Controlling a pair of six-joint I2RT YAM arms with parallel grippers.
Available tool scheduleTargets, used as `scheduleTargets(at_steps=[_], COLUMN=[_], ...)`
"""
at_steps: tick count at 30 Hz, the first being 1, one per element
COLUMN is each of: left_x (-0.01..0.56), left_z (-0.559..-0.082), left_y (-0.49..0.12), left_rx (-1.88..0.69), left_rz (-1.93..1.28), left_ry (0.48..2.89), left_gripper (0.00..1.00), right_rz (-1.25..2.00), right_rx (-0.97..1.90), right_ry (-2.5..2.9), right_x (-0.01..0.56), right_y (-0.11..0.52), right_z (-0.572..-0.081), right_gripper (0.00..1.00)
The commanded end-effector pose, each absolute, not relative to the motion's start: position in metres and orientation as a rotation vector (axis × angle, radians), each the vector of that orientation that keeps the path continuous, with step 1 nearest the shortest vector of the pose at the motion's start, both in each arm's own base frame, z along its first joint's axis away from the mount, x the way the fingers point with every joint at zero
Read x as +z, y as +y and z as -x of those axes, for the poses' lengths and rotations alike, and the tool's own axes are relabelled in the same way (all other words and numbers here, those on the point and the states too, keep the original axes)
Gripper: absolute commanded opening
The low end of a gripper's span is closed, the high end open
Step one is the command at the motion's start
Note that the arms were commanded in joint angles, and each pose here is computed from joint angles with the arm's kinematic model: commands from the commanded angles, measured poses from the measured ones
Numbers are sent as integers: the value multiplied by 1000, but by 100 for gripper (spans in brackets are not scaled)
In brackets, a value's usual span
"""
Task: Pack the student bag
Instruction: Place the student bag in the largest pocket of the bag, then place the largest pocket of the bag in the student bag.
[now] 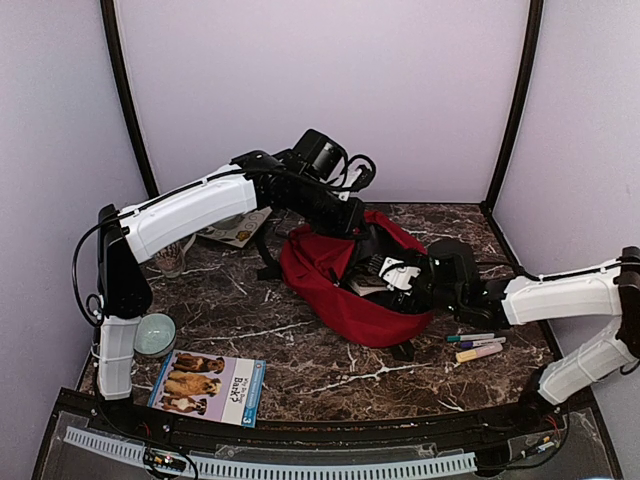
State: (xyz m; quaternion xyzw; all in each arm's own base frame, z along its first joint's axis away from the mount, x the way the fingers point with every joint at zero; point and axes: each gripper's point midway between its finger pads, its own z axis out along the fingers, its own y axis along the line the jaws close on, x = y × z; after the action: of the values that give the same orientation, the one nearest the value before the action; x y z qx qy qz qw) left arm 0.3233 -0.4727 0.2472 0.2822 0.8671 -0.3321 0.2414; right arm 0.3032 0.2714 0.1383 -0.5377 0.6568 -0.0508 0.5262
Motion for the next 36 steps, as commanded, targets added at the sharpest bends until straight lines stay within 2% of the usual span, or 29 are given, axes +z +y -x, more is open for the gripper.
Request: scheduleTargets(at_steps=[1,4,10,18,26,36], left_x=[298,297,296,289,255,206], left_z=[-313,-313,-315,-315,-319,-333], left_y=[-464,-464,-463,-461,-453,-434], left_rx=[-953,-950,-941,-926,-854,-804], left_rz=[-775,-774,-757,-750,-702,-561], left_ry=[2268,2271,2277,2298,2386,2515], left_gripper=[0,0,0,0,0,9], right_rz=[1360,1402,1383,1281,1074,856], right_rx=[142,223,200,187,255,401], right_ry=[1507,1515,1544,1545,1578,1678], right_x=[160,164,180,218,252,251], right_y=[291,291,277,262,243,222], right_z=[-266,-249,-242,-240,-234,-220], right_gripper=[99,100,100,100,100,100])
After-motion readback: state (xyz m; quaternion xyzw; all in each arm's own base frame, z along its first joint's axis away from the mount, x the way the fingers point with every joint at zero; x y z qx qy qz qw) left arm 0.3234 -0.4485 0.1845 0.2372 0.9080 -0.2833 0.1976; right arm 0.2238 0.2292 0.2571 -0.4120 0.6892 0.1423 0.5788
